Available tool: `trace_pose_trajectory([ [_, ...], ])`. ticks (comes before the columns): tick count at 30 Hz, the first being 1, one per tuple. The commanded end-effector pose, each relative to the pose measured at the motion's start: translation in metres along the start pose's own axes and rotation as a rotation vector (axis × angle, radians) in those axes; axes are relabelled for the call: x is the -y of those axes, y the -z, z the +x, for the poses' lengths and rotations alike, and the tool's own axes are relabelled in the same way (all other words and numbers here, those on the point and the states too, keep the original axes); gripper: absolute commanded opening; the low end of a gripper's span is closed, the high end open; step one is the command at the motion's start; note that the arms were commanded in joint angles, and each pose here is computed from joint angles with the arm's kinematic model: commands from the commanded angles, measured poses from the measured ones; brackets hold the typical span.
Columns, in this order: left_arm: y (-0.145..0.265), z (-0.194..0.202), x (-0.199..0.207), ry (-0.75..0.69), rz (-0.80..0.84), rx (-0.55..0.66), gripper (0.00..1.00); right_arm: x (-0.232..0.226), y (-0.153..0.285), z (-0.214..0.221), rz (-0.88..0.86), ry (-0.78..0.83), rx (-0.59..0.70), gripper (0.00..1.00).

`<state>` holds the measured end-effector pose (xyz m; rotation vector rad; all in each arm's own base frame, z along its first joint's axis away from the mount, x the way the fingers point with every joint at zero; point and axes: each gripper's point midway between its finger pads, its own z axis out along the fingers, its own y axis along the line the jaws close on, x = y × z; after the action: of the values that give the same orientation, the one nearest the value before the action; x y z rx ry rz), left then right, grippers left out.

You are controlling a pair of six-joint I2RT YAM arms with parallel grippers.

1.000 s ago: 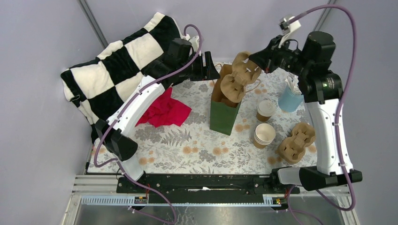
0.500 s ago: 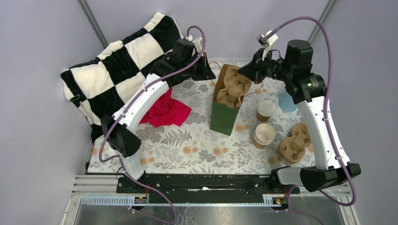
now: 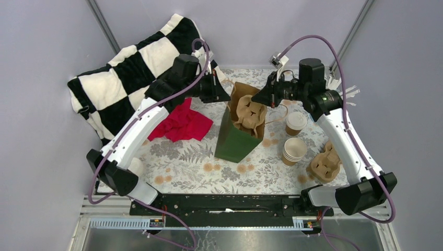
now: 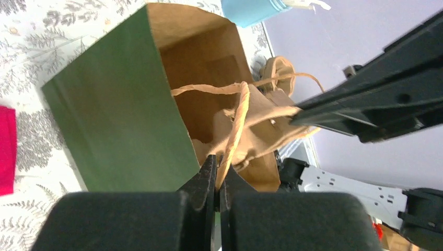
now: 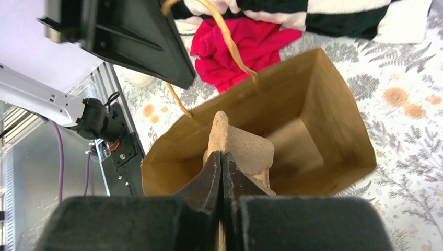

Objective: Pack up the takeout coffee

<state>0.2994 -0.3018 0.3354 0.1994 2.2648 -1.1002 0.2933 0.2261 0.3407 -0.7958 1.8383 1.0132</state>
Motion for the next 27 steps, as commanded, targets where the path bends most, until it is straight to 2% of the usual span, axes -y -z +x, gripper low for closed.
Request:
trace_pose_trajectory([
  [1,0.018,0.005,0.009,0.028,0.050,0.005,0.00,-0.014,-0.004,0.002,-0.055,0.004,0.013,0.00],
  [7,0.023,0.015,-0.005,0.047,0.032,0.005,0.00,-0.024,-0.026,0.014,-0.097,-0.011,-0.010,0.00],
  [12,0.031,0.019,-0.015,0.025,0.018,0.015,0.00,-0.037,-0.041,0.010,-0.148,0.105,-0.009,0.01],
  [16,0.035,0.022,-0.022,0.003,0.000,0.024,0.00,-0.048,-0.050,0.017,-0.284,0.217,0.002,0.00],
  [18,0.036,0.024,-0.025,-0.004,-0.009,0.027,0.00,-0.043,-0.056,0.019,-0.277,0.235,-0.001,0.00],
  [27,0.051,0.019,-0.025,-0.041,-0.010,0.124,0.00,-0.030,-0.075,0.045,-0.253,0.288,-0.161,0.00],
])
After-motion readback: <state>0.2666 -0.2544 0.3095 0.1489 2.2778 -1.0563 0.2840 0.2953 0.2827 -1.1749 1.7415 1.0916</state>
